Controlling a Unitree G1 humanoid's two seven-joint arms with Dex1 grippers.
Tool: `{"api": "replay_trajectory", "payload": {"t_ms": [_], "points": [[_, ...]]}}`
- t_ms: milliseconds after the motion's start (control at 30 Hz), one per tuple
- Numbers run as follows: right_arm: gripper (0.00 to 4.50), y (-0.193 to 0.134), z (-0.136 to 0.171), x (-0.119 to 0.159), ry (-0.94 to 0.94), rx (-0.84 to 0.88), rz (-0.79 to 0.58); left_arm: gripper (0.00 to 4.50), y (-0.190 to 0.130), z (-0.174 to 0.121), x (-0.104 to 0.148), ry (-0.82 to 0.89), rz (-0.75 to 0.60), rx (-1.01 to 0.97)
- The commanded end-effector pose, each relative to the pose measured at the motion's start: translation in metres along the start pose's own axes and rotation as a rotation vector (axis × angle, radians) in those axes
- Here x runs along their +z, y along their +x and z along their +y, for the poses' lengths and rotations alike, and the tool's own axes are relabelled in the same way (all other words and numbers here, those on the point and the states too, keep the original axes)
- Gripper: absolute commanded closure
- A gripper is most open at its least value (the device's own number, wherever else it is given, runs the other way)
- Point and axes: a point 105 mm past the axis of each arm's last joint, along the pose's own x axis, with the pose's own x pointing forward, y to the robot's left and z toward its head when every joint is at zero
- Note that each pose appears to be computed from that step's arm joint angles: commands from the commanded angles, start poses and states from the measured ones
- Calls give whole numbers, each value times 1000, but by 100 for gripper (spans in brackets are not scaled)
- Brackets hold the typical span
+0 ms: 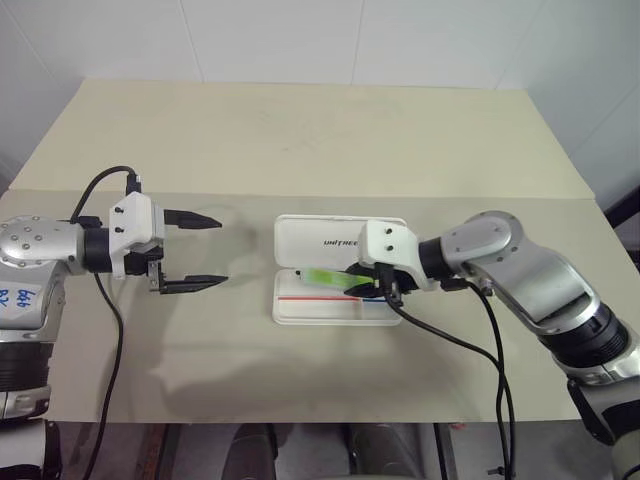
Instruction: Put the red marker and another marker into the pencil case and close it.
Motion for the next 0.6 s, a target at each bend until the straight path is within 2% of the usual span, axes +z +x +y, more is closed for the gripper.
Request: {"api": "replay_trajectory", "payload": {"t_ms": [33,267,600], "points": [[341,3,1,10,-40,3,-2,0,-8,0,14,42,-11,34],[341,21,7,15,-50,33,15,0,-6,-7,15,26,-13,42],[341,25,9,12,-52,43,50,0,0,-6,16,27,-31,47]]}}
